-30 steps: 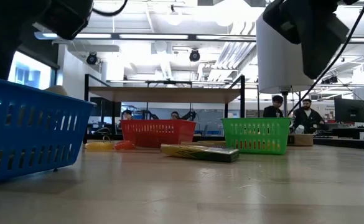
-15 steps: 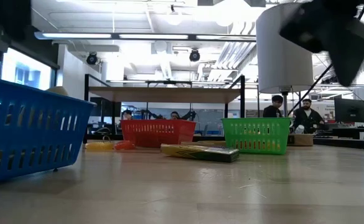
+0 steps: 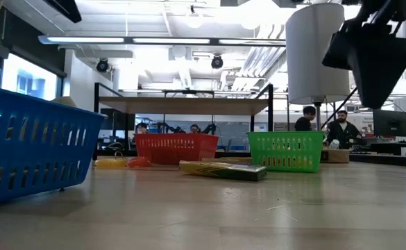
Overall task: Pick & Place Office Desk Supplies
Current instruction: Put the violet spring keychain into the green bin
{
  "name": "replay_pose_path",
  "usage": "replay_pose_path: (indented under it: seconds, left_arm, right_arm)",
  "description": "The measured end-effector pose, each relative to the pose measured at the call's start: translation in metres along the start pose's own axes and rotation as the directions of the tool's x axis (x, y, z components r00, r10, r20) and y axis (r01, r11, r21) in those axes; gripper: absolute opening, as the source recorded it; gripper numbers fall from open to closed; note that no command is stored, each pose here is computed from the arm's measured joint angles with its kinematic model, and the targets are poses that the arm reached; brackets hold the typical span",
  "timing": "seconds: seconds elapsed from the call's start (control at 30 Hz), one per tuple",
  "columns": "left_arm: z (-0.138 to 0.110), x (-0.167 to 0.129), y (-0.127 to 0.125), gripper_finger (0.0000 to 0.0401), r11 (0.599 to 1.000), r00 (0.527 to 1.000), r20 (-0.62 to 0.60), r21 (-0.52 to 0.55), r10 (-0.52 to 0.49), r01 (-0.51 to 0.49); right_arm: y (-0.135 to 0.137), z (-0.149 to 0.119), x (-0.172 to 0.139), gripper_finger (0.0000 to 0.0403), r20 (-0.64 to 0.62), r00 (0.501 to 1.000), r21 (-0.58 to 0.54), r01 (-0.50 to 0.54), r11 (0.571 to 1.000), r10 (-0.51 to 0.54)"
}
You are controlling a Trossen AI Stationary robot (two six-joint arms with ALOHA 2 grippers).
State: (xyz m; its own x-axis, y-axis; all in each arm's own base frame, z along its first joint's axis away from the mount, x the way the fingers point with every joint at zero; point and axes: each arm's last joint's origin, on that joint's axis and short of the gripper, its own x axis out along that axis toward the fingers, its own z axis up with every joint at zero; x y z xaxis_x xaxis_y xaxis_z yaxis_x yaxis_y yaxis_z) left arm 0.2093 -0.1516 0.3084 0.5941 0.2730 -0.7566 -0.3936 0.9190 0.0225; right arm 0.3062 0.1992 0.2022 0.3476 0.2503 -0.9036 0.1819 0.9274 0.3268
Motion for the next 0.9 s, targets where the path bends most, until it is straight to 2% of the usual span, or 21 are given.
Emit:
replay_pose_path:
  seconds: [0.1, 0.37, 0.47, 0.67, 0.9]
  left_arm:
    - [0.003, 0.003, 0.003, 0.0124, 0.999, 1.0, -0.004, 0.035, 0.019, -0.019]
    - [0.004, 0.004, 0.004, 0.0124, 0.998, 1.0, -0.011, 0.064, 0.023, -0.023]
    - [0.001, 0.002, 0.002, 0.0124, 0.997, 1.0, -0.012, 0.074, 0.013, -0.012]
    - [-0.001, 0.0, 0.0, 0.0124, 0.998, 1.0, -0.011, 0.062, 0.004, -0.003]
    - [-0.003, -0.002, -0.001, 0.0124, 0.999, 1.0, -0.014, 0.053, -0.006, 0.007]
  right_arm:
    - [-0.001, 0.001, 0.0, 0.0234, -0.005, 1.0, 0.078, 0.001, 0.997, 0.0]
    - [0.009, -0.016, 0.0, 0.0232, 0.002, 0.998, 0.141, 0.056, 0.988, -0.057]
    - [0.014, -0.022, 0.0, 0.0232, 0.046, 0.995, 0.108, 0.086, 0.99, -0.091]
    - [0.026, -0.042, 0.01, 0.0232, 0.119, 0.979, -0.099, 0.18, 0.979, -0.168]
    - [0.032, -0.054, 0.037, 0.0232, 0.07, 0.984, -0.127, 0.172, 0.977, -0.164]
